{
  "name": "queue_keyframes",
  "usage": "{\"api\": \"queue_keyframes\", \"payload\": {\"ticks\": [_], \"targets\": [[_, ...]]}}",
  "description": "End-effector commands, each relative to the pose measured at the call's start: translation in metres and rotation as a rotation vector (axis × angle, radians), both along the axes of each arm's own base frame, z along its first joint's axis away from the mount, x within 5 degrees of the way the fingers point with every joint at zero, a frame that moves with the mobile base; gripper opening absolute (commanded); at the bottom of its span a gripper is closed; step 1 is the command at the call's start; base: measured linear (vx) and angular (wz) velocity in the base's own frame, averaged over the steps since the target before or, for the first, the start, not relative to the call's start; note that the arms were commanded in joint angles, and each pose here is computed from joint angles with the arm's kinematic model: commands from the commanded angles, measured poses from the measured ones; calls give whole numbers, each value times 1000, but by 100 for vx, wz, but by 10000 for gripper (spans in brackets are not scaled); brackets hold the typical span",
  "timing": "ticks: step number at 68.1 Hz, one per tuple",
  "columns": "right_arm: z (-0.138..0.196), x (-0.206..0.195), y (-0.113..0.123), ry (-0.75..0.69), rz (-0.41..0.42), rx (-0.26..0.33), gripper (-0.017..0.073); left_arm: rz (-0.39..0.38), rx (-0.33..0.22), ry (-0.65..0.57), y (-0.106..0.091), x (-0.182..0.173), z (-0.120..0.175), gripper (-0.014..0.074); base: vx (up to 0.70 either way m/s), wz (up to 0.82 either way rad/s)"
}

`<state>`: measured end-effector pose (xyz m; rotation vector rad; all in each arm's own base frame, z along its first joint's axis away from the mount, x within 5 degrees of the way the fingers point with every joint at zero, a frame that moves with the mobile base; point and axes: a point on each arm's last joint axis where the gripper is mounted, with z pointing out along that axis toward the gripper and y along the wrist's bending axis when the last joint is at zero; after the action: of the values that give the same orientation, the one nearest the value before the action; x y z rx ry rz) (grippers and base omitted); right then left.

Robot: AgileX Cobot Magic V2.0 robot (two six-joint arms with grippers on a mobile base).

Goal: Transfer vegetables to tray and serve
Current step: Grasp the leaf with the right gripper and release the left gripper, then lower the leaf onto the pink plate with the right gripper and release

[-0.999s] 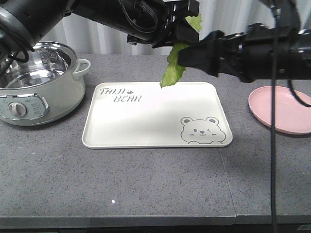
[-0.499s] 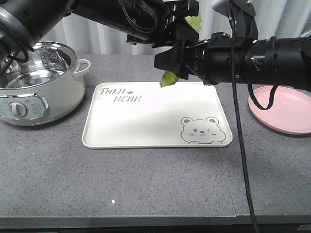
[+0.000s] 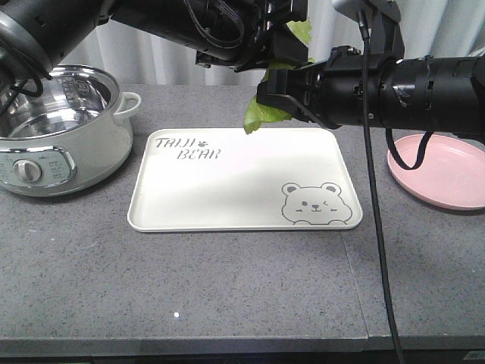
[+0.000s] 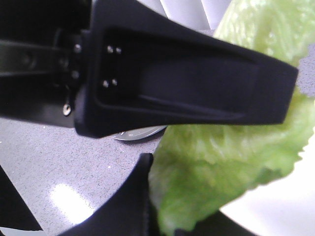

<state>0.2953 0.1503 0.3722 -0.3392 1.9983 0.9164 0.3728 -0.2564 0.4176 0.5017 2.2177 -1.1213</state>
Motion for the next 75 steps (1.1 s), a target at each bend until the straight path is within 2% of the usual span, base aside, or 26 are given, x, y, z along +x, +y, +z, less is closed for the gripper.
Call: {"api": "queue_keyframes", "payload": {"ticks": [1, 10, 17, 24, 38, 47, 64, 75], "targets": [[23, -5, -3, -67, -24, 52, -5, 22, -120, -65, 5, -16, 38, 304, 0, 0], [23, -5, -3, -67, -24, 52, -4, 25, -123, -58, 5, -16, 38, 514, 0, 0], [24, -5, -3, -68, -24, 53, -4, 25, -124, -59, 5, -16, 38, 640, 0, 0], [24, -6, -4, -70, -26, 54, -4, 25, -124, -60, 6, -16, 39, 698, 0, 0], [25, -5, -7, -64, -46, 61, -4, 25, -124, -60, 6, -16, 39, 687, 0, 0], [24, 0, -20, -35, -80, 72, -4, 25, -124, -60, 6, -16, 39, 673, 0, 0], [21, 10, -59, 10, -138, 57, -4, 28, -126, -62, 6, -16, 39, 657, 0, 0], [19, 18, -97, 9, -249, 25, -4, 28, -127, -62, 6, -16, 39, 648, 0, 0]]}}
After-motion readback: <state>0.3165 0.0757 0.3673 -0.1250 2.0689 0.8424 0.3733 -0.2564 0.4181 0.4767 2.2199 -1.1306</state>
